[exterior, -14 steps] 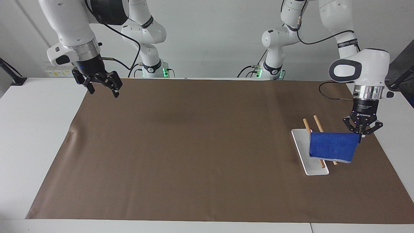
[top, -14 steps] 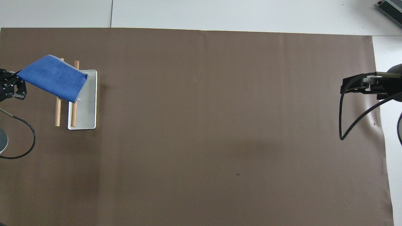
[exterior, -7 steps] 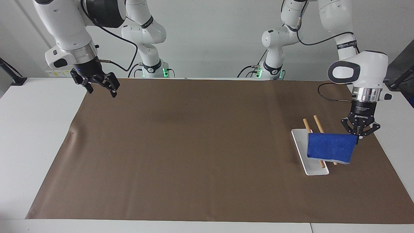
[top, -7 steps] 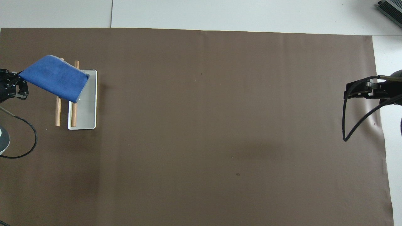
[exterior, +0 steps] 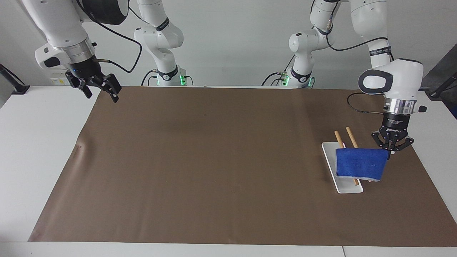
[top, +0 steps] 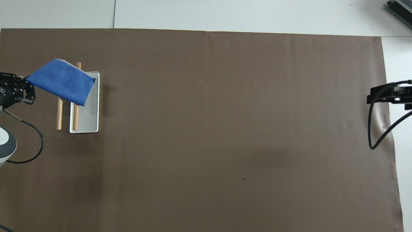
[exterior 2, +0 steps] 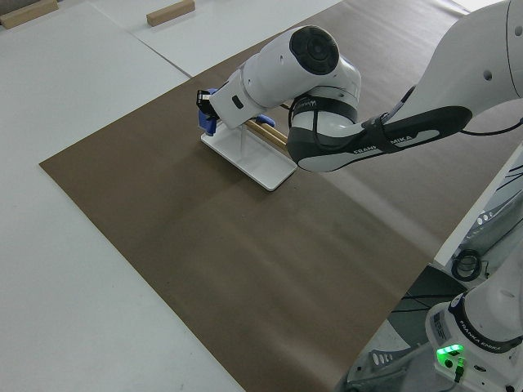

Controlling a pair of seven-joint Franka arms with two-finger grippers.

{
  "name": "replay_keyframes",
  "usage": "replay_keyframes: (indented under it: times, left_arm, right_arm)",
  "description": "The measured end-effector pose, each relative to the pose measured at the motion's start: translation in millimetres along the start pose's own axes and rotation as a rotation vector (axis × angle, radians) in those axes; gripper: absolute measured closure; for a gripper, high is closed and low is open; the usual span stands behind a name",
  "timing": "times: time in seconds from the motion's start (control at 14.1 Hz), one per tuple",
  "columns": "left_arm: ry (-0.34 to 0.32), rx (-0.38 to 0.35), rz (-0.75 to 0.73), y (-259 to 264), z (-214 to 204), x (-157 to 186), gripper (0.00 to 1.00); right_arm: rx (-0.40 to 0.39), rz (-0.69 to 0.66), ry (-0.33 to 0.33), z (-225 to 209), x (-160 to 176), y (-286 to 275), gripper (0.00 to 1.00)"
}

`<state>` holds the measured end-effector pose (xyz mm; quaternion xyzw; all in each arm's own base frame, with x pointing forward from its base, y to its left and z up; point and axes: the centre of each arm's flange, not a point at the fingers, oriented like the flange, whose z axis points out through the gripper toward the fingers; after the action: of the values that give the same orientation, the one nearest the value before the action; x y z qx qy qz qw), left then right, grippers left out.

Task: Right arm passes towel to left arm to hang
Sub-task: 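Drape the towel over the wooden dowels and open the left gripper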

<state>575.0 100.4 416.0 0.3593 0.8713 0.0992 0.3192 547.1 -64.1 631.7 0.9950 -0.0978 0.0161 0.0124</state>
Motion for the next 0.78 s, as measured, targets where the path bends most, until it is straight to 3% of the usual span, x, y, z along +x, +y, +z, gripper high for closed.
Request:
replay_keyframes:
  times: [0.5, 0.78]
  left_arm:
    - [-0.01, -0.007, 0.008, 11.9, -6.2, -3.9, 0.0]
    - [0.003, 0.042, 0.041, 28.5, -12.7, -2.3, 0.0]
  right_arm:
    - [0.0, -0.003, -0.002, 0.5, -0.3, -1.6, 0.0]
    - [0.0, -0.01, -0.014, 1.3, -1.8, -4.1, 0.0]
